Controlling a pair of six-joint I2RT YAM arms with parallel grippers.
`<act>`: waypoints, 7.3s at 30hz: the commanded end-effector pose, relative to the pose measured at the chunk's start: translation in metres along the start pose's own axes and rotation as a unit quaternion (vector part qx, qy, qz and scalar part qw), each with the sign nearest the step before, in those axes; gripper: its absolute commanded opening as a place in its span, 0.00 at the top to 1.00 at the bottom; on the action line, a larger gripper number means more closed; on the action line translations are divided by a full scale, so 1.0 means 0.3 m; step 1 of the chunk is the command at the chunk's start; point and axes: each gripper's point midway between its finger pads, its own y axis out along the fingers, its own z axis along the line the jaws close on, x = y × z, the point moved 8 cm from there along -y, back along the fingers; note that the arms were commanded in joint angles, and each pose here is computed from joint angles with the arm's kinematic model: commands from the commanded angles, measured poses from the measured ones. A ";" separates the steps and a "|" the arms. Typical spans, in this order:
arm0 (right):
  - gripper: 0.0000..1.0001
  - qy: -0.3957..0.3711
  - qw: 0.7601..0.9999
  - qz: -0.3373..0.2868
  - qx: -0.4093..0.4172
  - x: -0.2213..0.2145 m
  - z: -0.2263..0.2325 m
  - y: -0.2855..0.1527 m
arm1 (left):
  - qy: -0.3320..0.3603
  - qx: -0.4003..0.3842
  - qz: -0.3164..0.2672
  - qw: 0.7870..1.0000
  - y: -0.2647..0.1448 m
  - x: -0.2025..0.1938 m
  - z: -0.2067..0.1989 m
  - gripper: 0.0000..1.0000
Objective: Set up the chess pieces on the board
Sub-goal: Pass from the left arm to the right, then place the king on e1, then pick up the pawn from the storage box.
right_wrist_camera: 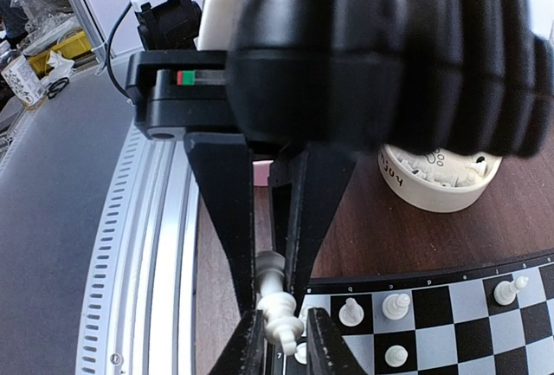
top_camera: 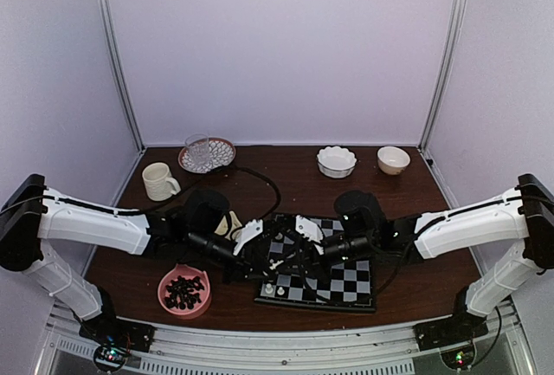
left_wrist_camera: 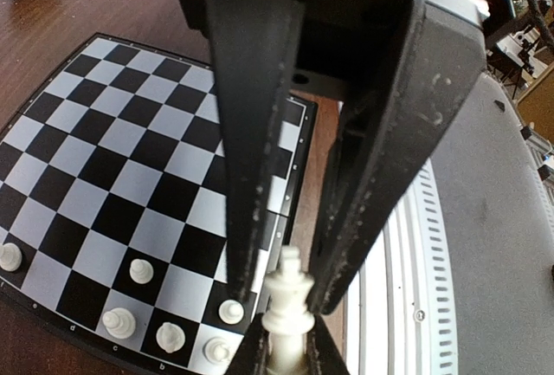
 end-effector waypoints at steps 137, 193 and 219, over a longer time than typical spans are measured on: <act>0.83 -0.003 0.868 0.440 -0.231 0.027 -0.264 0.277 | -0.049 0.466 -0.179 0.865 -0.429 -0.025 0.083 0.41; 0.60 -0.004 0.908 0.068 -0.413 0.074 -0.229 -0.072 | -0.223 0.393 0.026 0.892 -0.200 -0.080 0.435 0.62; 0.59 -0.005 0.911 0.051 -0.408 0.075 -0.219 -0.085 | -0.226 0.404 0.089 0.882 -0.127 -0.106 0.518 0.75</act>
